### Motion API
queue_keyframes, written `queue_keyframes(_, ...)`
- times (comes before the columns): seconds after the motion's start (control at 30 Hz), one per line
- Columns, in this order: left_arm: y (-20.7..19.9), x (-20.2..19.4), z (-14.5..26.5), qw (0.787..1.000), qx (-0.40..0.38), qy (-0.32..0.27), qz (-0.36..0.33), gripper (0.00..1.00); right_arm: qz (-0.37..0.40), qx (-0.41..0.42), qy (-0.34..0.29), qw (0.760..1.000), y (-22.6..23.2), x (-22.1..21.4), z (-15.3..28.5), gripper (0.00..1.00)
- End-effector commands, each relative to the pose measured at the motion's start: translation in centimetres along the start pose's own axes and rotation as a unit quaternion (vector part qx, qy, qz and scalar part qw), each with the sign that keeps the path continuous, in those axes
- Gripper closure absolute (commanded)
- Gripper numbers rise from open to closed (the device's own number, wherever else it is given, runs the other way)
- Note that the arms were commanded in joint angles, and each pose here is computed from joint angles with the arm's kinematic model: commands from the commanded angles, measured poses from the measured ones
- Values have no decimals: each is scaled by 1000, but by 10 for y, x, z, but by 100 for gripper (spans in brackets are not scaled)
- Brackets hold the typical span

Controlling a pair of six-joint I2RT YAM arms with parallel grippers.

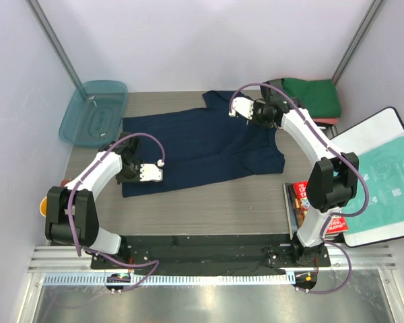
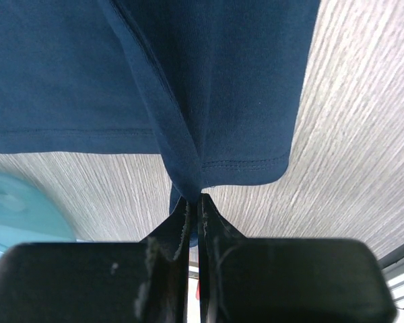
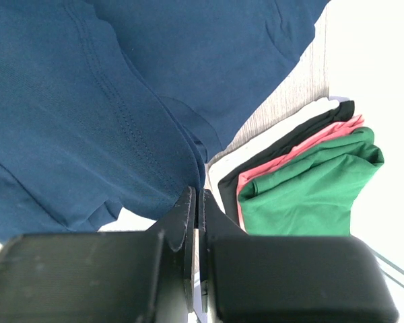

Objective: Fold and stack the t-shirts
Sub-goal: Fold the tshirt

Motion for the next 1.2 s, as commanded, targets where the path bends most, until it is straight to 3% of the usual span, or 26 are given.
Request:
queue_keyframes(0.0,20,-6,5,1000,28,9,1,100,-5,-36,-11,999,-13,8,-4,99)
queue_keyframes(1.17,46,-20,-21,998,45,27,35,100,-6,-98,-37,994,-31,27,-36,99)
Point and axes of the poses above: each gripper's point midway between its finger pads, its own z axis back along the fingers, its own y axis along the line the jaws close on, x = y × z, the point moved 1 cm from there along z, back along the fingers, and after that the axes turned 7 degrees about -z, right-handed, at the moved point
